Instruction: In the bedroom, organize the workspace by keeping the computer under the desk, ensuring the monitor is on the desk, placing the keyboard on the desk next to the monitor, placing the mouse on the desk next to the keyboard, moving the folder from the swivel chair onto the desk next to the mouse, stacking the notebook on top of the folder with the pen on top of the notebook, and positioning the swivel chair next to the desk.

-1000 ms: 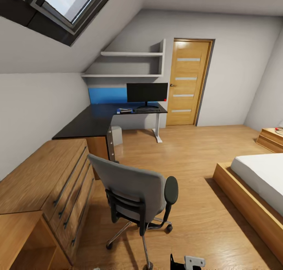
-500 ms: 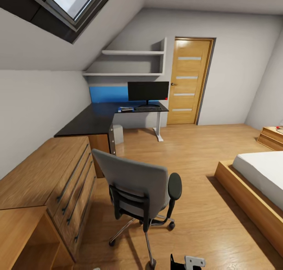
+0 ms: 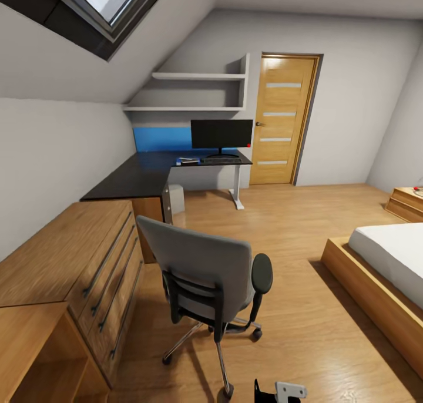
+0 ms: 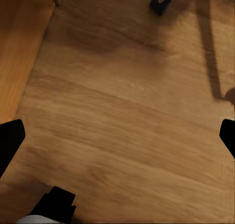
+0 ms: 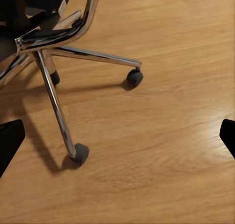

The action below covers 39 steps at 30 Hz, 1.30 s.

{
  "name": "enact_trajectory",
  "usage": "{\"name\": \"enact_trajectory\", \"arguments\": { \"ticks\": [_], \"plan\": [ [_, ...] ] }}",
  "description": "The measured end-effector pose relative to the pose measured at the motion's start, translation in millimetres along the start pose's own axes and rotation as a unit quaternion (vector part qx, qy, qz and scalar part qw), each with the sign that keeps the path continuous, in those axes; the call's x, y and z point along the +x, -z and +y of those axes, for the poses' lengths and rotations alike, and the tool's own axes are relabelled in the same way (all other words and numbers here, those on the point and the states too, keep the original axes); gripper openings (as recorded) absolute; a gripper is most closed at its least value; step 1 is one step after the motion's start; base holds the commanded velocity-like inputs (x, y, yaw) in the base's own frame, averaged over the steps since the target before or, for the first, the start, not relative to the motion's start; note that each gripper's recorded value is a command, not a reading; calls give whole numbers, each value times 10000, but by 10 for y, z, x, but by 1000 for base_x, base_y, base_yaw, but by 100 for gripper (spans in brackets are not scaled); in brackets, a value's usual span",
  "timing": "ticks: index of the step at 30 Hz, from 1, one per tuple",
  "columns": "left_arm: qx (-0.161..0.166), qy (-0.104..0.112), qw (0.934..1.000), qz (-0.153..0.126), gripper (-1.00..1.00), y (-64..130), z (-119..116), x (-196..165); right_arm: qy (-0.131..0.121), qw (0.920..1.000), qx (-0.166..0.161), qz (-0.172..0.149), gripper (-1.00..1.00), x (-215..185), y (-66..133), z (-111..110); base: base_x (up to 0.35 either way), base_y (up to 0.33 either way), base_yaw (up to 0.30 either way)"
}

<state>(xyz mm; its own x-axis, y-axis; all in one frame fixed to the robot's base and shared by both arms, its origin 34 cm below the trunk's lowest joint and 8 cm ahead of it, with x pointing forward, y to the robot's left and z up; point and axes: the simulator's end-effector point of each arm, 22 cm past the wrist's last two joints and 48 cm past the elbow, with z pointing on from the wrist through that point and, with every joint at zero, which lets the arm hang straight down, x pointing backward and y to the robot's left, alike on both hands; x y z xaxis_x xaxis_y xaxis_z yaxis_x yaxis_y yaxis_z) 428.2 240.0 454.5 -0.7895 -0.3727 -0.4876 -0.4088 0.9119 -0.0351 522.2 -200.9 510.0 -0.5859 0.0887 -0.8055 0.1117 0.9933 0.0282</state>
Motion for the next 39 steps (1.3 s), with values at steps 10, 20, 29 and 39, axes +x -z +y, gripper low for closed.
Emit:
{"name": "enact_trajectory", "arguments": {
  "ticks": [10, 20, 29, 39],
  "plan": [
    [198, 16, 9998, -70, 100, -108, -238, 26, -132, 9993, -342, -60, 100, 89, -71, 385, 0, 0, 0],
    [453, -15, 9982, -391, 100, -155, -874, -993, 42, 9919, -1253, -204, 100, -430, -283, 1288, 0, 0, 0],
    [457, -90, 9973, -567, 100, -268, -1070, -1529, 197, 9863, -1630, -159, 100, -530, -404, 1558, 0, 0, 0],
    [355, -24, 9973, -638, 100, -473, -957, -1405, 156, 9858, -1646, -310, 100, -410, -505, 1519, 0, 0, 0]
  ]
}}
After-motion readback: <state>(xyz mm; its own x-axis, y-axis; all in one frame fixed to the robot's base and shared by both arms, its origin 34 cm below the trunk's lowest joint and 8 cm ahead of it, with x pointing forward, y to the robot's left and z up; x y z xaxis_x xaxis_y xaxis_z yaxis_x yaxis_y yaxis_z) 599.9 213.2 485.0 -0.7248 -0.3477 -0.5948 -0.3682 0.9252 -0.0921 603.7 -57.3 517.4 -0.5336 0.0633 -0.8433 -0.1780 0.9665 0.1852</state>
